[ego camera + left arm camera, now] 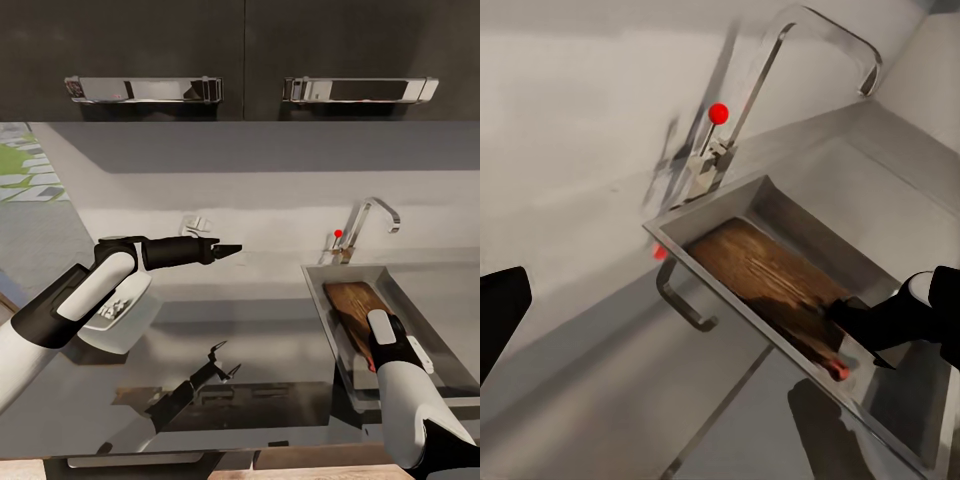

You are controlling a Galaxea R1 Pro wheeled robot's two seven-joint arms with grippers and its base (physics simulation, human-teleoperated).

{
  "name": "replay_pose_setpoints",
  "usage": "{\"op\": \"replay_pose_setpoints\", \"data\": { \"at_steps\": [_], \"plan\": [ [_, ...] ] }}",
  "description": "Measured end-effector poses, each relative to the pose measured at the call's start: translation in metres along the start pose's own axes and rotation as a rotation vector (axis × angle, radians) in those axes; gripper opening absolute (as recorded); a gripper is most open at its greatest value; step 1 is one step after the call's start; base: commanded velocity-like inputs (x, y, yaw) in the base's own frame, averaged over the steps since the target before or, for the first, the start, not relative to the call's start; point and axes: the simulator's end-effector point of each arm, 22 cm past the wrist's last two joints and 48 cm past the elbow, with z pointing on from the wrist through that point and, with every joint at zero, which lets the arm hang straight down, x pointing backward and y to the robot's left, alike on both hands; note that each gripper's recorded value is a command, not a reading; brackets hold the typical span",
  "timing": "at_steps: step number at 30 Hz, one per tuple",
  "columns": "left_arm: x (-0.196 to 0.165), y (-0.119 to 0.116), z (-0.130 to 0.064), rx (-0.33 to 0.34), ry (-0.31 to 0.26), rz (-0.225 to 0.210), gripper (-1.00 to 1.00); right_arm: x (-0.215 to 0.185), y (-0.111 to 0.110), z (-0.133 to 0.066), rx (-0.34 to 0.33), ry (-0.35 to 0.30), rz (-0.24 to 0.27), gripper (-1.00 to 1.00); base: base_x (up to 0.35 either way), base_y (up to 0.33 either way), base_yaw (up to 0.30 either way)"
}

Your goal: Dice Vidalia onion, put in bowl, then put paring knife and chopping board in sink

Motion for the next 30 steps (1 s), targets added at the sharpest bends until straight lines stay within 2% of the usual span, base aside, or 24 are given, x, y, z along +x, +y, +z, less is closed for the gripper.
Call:
{"op": "replay_pose_setpoints", "data": {
  "at_steps": [21, 30],
  "plan": [
    [0.000, 0.000, 0.000, 0.000, 0.000, 0.000, 1.00, -0.002, 0.001, -0.001, -0.004, 0.000, 0.005, 1.00, 0.000, 0.000, 0.000],
    [-0.002, -0.002, -0.002, 0.000, -0.003, 0.004, 1.00, -0.019, 0.012, -0.013, -0.044, -0.020, 0.034, 1.00, 0.000, 0.000, 0.000]
  ]
}}
